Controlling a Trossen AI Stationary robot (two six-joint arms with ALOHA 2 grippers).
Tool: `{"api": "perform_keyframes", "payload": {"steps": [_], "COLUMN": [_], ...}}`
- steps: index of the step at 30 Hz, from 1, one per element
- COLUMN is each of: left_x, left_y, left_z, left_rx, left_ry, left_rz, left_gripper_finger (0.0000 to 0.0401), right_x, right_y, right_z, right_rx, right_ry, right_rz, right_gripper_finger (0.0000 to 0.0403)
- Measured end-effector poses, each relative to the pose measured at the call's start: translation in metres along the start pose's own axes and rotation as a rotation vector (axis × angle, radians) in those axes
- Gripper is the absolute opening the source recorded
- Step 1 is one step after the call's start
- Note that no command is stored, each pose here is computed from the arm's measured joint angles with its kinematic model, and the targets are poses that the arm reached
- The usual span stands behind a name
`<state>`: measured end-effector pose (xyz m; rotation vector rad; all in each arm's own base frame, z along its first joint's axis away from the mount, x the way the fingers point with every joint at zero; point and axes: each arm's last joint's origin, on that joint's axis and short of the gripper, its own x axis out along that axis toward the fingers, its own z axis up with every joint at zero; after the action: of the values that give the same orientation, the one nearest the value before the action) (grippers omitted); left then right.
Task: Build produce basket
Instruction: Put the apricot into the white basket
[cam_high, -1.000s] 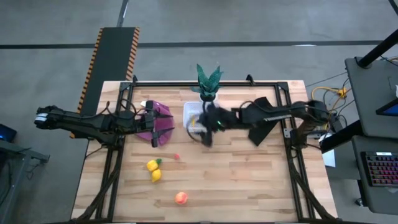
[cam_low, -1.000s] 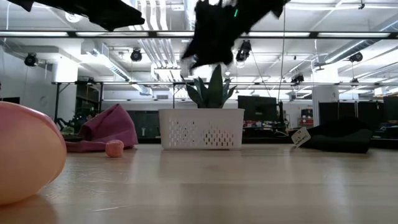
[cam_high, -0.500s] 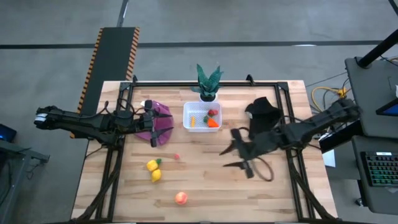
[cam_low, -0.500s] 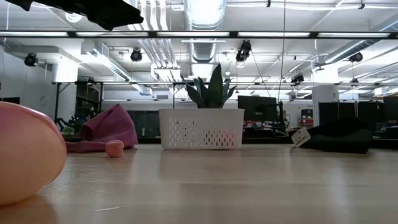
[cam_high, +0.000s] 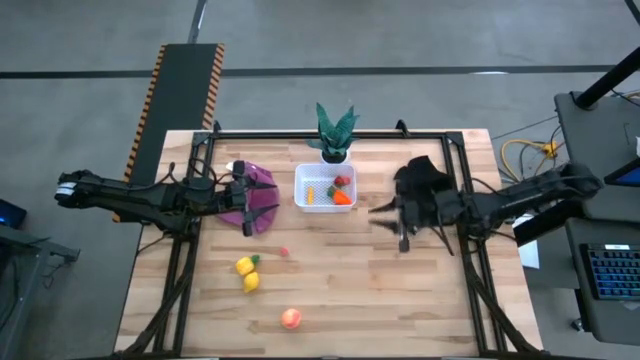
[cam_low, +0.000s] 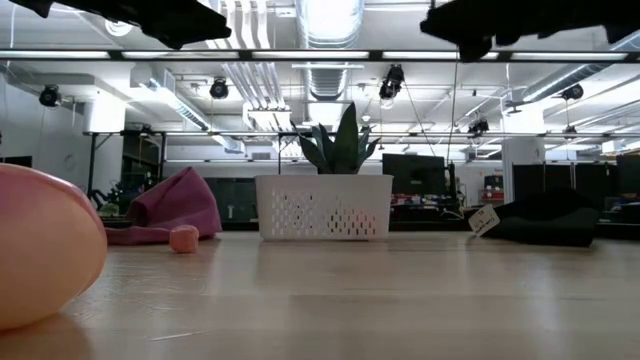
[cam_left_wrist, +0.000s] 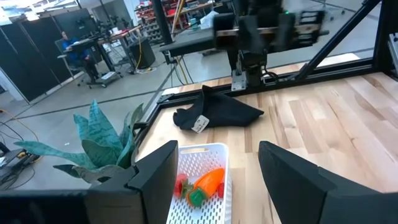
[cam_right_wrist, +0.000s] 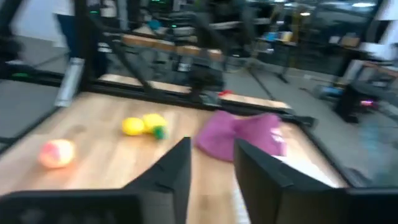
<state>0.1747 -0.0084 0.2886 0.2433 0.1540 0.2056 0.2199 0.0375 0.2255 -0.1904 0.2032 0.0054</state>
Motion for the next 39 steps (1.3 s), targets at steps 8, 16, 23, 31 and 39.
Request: {"api": "perform_keyframes", "payload": {"steps": [8, 16, 23, 31, 39], "left_x": [0.000, 0.001, 0.007, 0.022, 0.037], "left_y": [0.001, 0.002, -0.001, -0.003, -0.011], "left_z": [0.000, 0.003, -0.001, 0.009, 0.013], "left_rx": [0.006, -0.007, 0.069, 0.093, -0.086], "left_ry": [0.006, -0.018, 0.013, 0.027, 0.221], "left_rz": [0.042, 0.058, 0.050, 0.070, -0.047], "left_gripper_finger": [0.0209, 0.0209, 0.0210, 0.0285, 0.0353], "right_x": [-0.030, -0.052, -0.053, -0.054, -0.054], "right_y": [-0.014, -0.011, -0.012, -0.013, -0.013], "right_z": [0.008, -0.003, 0.002, 0.009, 0.009], "right_rx": [-0.013, -0.026, -0.046, -0.088, -0.087], "right_ry": [0.012, -0.035, -0.109, -0.126, -0.125], "right_rz": [0.007, 0.007, -0.008, -0.014, -0.014], "right_gripper_finger": [0.0014, 0.0012, 0.0013, 0.0013, 0.0013]}}
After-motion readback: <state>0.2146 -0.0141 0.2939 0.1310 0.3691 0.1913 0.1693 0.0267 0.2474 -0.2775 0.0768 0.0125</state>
